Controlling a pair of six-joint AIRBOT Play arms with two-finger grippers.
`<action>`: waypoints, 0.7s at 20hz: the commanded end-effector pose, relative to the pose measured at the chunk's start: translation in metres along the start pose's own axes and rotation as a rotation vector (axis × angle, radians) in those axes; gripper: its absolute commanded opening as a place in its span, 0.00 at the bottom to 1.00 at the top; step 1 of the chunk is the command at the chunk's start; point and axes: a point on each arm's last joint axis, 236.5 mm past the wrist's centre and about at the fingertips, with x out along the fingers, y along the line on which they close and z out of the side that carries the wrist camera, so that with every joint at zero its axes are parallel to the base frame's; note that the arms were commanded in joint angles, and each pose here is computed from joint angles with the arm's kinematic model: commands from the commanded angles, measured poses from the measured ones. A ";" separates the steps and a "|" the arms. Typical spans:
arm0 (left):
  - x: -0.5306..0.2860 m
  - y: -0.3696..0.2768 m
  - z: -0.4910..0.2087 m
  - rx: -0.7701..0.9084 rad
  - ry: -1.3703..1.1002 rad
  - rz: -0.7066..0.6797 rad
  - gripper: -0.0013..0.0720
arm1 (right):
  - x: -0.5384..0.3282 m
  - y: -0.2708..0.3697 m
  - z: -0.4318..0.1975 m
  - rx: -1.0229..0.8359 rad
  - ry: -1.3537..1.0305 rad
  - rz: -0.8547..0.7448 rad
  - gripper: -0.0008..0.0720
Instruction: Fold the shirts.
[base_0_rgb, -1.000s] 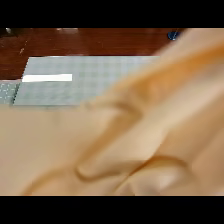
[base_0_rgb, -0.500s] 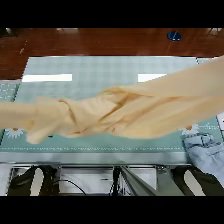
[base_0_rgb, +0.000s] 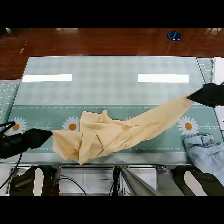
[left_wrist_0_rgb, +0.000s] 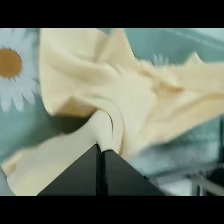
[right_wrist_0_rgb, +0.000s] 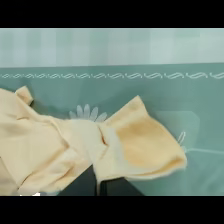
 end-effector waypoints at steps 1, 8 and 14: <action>0.031 0.049 0.057 0.034 -0.227 0.061 0.05 | 0.080 -0.026 0.038 -0.024 -0.073 -0.013 0.04; 0.092 0.128 0.113 0.065 -0.244 0.225 0.05 | 0.187 -0.043 0.091 0.018 -0.181 -0.040 0.04; 0.147 0.133 0.141 0.137 -0.247 0.283 0.06 | 0.178 -0.061 0.138 0.056 -0.383 -0.077 0.04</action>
